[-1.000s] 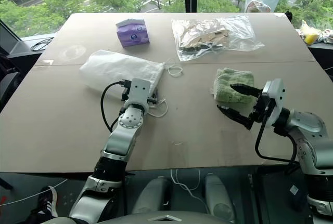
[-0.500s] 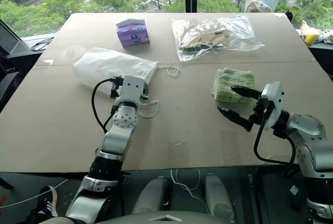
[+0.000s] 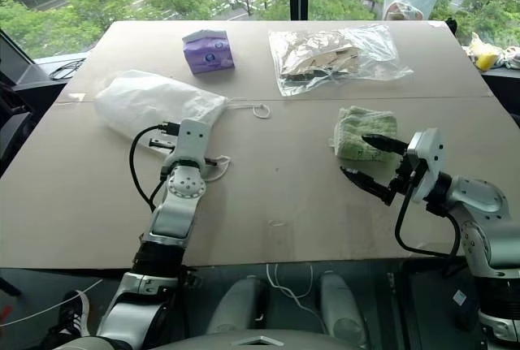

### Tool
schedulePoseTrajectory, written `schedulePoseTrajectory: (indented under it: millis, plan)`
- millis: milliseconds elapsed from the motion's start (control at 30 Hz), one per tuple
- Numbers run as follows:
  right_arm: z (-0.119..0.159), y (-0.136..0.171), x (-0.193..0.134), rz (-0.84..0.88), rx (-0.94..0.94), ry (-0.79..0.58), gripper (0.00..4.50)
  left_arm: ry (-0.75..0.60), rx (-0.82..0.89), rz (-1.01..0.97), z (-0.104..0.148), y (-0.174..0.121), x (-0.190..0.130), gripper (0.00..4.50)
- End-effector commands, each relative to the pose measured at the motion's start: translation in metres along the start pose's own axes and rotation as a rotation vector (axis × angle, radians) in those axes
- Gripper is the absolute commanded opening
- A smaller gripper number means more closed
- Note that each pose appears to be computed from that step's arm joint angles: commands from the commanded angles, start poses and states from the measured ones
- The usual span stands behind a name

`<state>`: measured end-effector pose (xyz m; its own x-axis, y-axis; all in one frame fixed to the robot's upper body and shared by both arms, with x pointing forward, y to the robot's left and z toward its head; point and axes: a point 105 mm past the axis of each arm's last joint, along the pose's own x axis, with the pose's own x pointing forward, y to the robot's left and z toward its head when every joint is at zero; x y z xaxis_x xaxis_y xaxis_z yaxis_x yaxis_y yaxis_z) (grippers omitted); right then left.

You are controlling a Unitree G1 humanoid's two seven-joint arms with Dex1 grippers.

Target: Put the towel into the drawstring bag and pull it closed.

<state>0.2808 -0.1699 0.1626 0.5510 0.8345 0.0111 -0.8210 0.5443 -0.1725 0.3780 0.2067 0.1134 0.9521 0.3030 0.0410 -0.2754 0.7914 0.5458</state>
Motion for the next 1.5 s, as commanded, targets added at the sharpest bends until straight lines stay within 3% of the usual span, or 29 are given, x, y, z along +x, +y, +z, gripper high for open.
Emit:
schedulePoseTrajectory:
  millis: [33, 267, 500, 600, 667, 867, 1033, 1167, 1267, 1500]
  plan:
    - [0.008, -0.001, -0.002, -0.013, -0.043, -0.03, 4.5, -0.034, 0.027, 0.03, 0.004, 0.008, 0.002, 0.11]
    - [0.007, -0.018, 0.003, -0.126, -0.062, -0.013, 4.5, -0.082, -0.026, -0.001, 0.017, 0.015, 0.003, 0.11]
    - [-0.026, -0.068, 0.016, -0.401, -0.054, 0.246, 4.5, -0.112, -0.058, -0.088, 0.031, 0.018, 0.005, 0.11]
    - [-0.035, -0.101, 0.011, -0.596, 0.025, 0.276, 4.5, -0.147, -0.062, -0.106, 0.042, 0.021, 0.006, 0.11]
    - [-0.038, -0.109, 0.015, -0.625, 0.069, 0.272, 4.5, -0.15, -0.065, -0.104, 0.045, 0.024, 0.008, 0.11]
    - [-0.065, -0.106, 0.039, -0.609, 0.194, 0.383, 4.5, -0.152, -0.068, -0.108, 0.046, 0.025, 0.008, 0.11]
    - [-0.087, -0.109, 0.037, -0.655, 0.198, 0.529, 4.5, -0.145, -0.062, -0.108, 0.042, 0.027, 0.007, 0.11]
    - [-0.103, -0.093, 0.039, -0.61, 0.285, 0.636, 4.5, -0.14, -0.061, -0.108, 0.041, 0.028, 0.007, 0.11]
    - [-0.109, -0.095, 0.032, -0.637, 0.228, 0.711, 4.5, -0.14, -0.062, -0.111, 0.041, 0.028, 0.007, 0.11]
    - [-0.087, -0.123, 0.023, -0.759, -0.101, 0.687, 4.5, -0.139, -0.061, -0.126, 0.039, 0.023, 0.005, 0.11]
